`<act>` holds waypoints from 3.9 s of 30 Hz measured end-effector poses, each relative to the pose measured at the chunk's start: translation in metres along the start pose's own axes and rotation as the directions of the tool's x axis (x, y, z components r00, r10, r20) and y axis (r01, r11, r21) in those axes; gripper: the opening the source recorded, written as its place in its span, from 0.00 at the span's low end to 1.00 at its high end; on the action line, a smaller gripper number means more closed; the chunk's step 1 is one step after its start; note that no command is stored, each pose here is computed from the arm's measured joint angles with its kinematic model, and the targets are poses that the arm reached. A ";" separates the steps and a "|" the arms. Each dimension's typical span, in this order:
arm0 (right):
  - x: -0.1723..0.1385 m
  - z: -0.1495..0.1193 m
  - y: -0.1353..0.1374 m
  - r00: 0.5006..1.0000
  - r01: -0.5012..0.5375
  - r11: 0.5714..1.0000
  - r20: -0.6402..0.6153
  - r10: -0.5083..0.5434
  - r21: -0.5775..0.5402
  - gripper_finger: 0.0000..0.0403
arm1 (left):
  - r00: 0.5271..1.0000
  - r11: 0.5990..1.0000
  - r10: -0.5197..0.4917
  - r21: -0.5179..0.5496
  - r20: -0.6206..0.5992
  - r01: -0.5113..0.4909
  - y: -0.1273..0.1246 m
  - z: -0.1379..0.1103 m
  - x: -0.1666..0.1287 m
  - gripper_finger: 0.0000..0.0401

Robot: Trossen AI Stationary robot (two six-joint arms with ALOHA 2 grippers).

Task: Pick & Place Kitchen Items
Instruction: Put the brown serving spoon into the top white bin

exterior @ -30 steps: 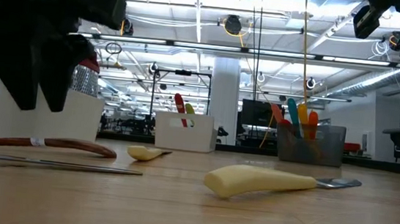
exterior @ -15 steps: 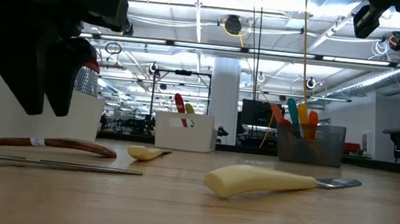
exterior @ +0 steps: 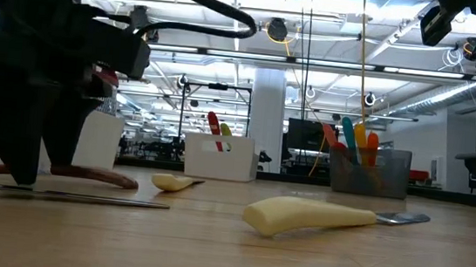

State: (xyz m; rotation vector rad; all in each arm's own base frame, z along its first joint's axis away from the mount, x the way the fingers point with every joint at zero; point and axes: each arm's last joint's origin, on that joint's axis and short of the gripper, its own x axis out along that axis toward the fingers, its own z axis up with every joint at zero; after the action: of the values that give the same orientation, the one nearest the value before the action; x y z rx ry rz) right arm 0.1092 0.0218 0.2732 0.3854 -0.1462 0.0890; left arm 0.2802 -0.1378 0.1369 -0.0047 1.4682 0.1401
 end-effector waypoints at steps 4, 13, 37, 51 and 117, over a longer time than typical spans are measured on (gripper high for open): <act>0.000 0.000 0.000 1.000 0.000 1.000 0.000 0.000 0.002 0.01 | 1.000 1.000 -0.011 -0.007 0.008 0.011 0.000 0.002 0.002 0.62; 0.000 0.000 0.000 1.000 0.000 1.000 0.000 0.000 0.002 0.01 | 0.999 1.000 -0.010 0.016 0.030 0.010 0.000 0.004 0.003 0.44; 0.000 0.000 0.000 1.000 0.000 1.000 0.000 0.000 0.002 0.01 | 0.998 0.993 0.005 -0.119 0.070 0.003 -0.002 0.016 -0.005 0.11; 0.000 0.000 0.000 1.000 0.000 1.000 0.000 0.000 0.002 0.01 | 1.000 0.984 -0.023 -0.176 0.003 0.023 -0.003 0.015 -0.016 0.04; 0.000 0.000 0.000 1.000 0.000 1.000 -0.001 0.000 0.024 0.01 | 0.453 0.187 -0.249 -0.417 0.856 0.890 0.248 0.072 -0.163 0.00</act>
State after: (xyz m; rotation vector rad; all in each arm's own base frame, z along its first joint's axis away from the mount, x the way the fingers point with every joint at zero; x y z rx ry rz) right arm 0.1092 0.0218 0.2731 0.4089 -0.1442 0.0906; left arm 0.3116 0.0998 0.3266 -1.3421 0.4196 0.1547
